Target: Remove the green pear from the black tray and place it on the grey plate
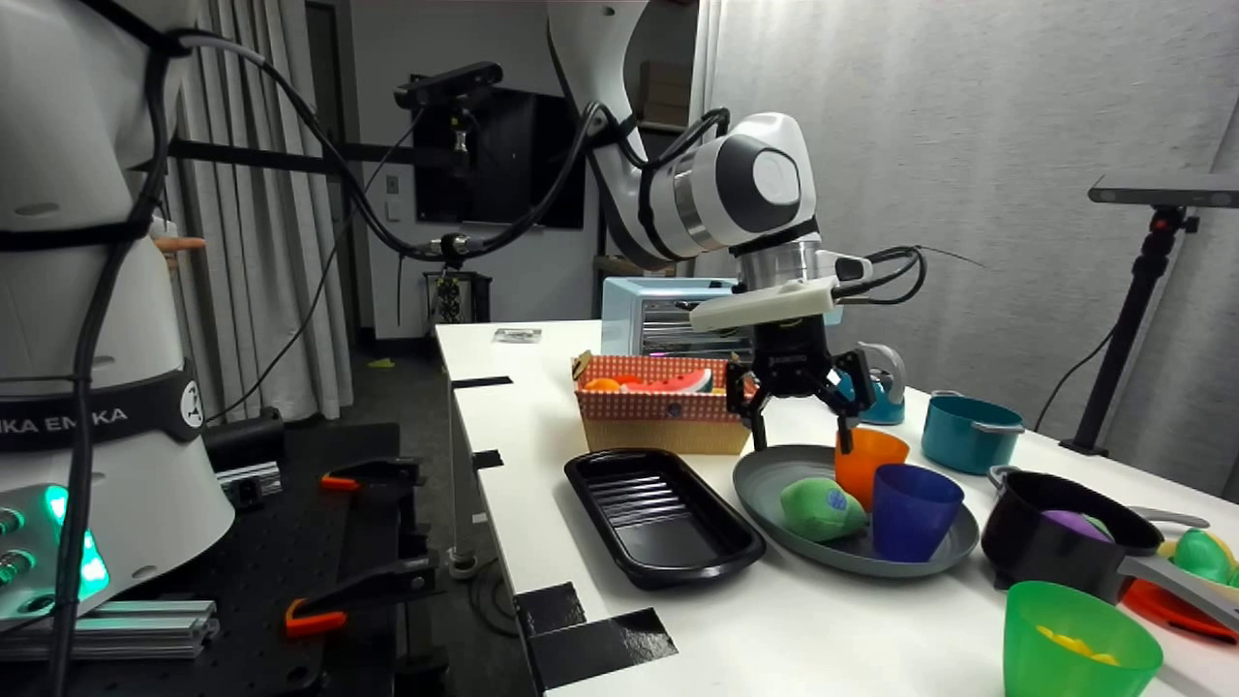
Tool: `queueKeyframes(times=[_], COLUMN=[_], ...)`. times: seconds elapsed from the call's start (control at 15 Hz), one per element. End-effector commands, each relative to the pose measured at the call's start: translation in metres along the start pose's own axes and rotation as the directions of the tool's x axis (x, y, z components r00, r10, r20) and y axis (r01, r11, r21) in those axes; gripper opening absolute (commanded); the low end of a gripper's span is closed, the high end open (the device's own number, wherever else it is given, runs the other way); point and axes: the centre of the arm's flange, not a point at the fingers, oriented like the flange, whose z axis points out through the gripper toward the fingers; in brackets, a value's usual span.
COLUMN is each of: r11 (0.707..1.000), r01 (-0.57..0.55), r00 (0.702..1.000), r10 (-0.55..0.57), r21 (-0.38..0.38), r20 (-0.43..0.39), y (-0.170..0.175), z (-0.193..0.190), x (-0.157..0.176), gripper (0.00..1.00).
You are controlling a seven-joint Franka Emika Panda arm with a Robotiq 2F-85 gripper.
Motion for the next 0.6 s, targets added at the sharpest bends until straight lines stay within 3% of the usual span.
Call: queueKeyframes(times=[0.0, 0.07, 0.13, 0.53], r11=[0.998, 0.996, 0.994, 0.973], r01=[-0.067, -0.087, -0.109, -0.231], r00=[0.998, 0.996, 0.994, 0.973], r10=[0.067, 0.087, 0.109, 0.229], r21=[-0.007, -0.002, -0.001, 0.026], r20=[0.001, 0.009, 0.016, 0.039], y=[-0.001, -0.002, 0.004, 0.013], z=[0.003, 0.004, -0.023, -0.072], x=[0.006, 0.006, -0.03, -0.09], gripper=[1.0, 1.0, 1.0, 1.0])
